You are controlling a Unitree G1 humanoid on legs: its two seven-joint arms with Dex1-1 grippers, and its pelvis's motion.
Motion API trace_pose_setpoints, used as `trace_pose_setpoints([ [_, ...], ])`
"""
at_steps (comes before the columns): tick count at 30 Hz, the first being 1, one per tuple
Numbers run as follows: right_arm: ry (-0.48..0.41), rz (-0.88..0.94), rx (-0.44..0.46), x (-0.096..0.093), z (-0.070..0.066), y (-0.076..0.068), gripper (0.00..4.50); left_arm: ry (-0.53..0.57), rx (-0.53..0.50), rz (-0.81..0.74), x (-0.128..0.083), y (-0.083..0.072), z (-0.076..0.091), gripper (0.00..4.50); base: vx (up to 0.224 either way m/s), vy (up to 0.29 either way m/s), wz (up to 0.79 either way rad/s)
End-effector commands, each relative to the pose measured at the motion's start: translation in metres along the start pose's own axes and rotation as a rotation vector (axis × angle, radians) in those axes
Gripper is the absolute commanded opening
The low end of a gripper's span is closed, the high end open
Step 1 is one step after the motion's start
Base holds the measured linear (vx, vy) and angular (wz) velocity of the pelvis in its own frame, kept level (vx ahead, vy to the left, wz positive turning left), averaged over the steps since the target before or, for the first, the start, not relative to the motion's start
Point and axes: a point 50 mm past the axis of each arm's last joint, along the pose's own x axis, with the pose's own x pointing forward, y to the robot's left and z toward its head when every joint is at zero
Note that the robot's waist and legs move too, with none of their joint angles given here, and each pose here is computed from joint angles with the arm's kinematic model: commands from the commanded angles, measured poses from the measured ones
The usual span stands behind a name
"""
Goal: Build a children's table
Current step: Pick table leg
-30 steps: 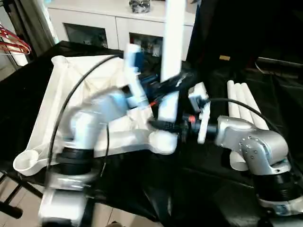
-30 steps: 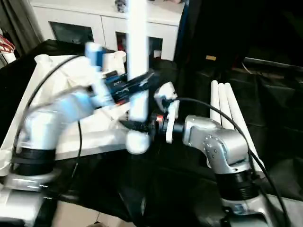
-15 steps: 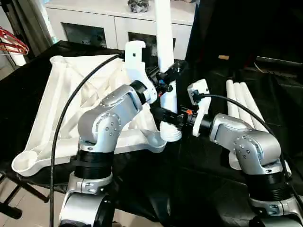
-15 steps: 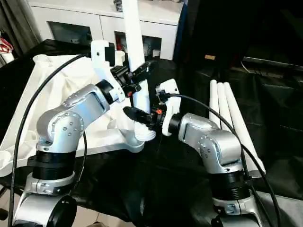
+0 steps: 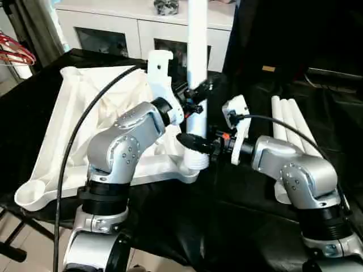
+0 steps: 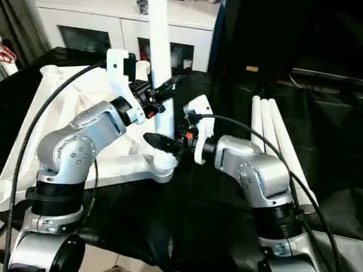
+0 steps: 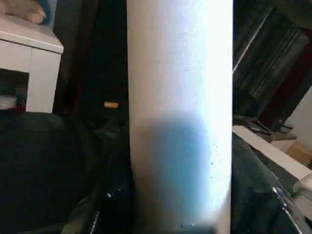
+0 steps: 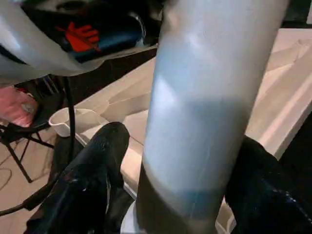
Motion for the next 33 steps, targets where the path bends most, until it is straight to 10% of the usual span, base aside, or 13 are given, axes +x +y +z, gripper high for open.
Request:
trace_pose_setpoints([
  [1,0.031,-0.013,-0.001,0.004,-0.001,0.001,2.71,0.0,0.025,-0.009,0.0,-0.003,0.0,1.88,0.0,0.0,0.0],
  [12,0.05,-0.01,0.019,0.004,-0.006,0.0,1.94,0.013,0.033,-0.049,-0.001,-0.006,-0.001,1.87,0.0,0.0,0.0],
  [21,-0.01,0.201,0.023,-0.011,-0.001,0.015,1.91,-0.062,-0.12,-0.355,-0.014,-0.016,0.007,3.01,0.0,0.0,0.0],
  [33,-0.037,0.28,0.019,-0.021,0.003,0.019,1.9,-0.022,-0.201,-0.476,-0.017,-0.004,0.01,2.63,0.0,0.0,0.0],
])
